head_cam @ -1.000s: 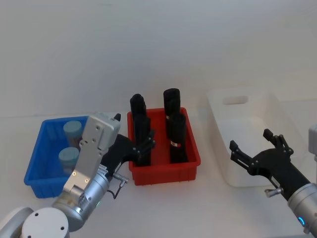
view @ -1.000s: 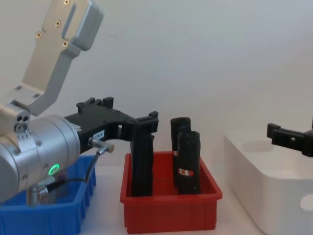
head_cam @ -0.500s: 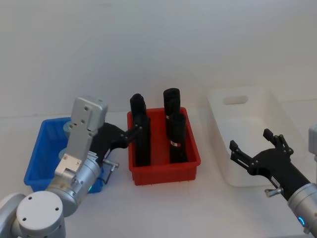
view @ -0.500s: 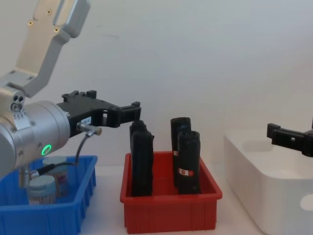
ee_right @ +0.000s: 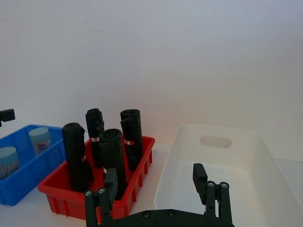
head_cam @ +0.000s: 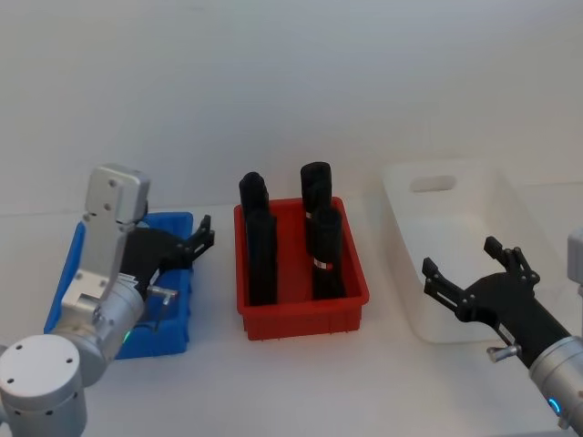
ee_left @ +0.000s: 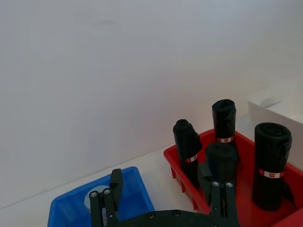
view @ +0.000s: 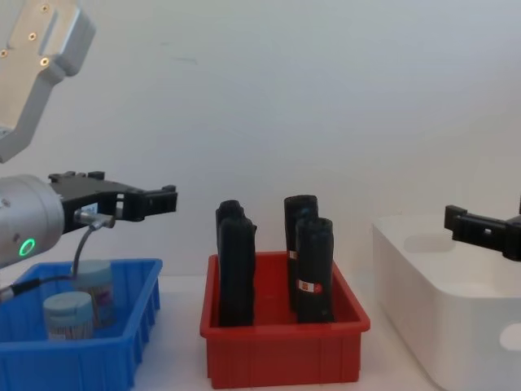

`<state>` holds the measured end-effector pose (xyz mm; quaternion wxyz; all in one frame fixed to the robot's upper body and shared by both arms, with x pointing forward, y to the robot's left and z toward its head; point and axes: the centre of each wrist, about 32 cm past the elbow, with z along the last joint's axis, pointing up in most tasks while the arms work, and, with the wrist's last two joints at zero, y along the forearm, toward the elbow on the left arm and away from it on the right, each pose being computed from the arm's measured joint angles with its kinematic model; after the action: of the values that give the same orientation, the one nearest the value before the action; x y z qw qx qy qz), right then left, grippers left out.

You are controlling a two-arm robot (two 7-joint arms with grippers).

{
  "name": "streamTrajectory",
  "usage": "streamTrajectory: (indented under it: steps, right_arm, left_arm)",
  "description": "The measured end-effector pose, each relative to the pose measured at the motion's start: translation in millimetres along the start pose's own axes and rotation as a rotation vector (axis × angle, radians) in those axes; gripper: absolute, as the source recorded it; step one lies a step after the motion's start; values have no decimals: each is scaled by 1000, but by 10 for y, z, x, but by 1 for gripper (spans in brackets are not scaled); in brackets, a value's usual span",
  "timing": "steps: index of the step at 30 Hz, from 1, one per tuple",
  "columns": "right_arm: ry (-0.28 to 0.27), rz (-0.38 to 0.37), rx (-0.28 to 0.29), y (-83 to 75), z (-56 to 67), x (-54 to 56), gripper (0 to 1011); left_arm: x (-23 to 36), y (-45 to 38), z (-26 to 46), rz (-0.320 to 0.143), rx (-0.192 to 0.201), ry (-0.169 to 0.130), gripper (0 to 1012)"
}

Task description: Pick the cotton swabs from the blue box and place them into the white box.

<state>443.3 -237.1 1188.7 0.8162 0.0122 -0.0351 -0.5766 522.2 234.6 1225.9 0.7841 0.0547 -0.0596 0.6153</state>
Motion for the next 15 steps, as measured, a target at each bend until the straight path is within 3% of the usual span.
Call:
streamTrajectory:
  steps: [3,15]
  right_arm:
    - [0,0,0,0,0,0,1002]
    - [0,0,0,0,0,0,1002]
  left_arm:
    - [78,-13,-16,20,30,11,1004]
    - [290,-77,-118,70,113,39,1004]
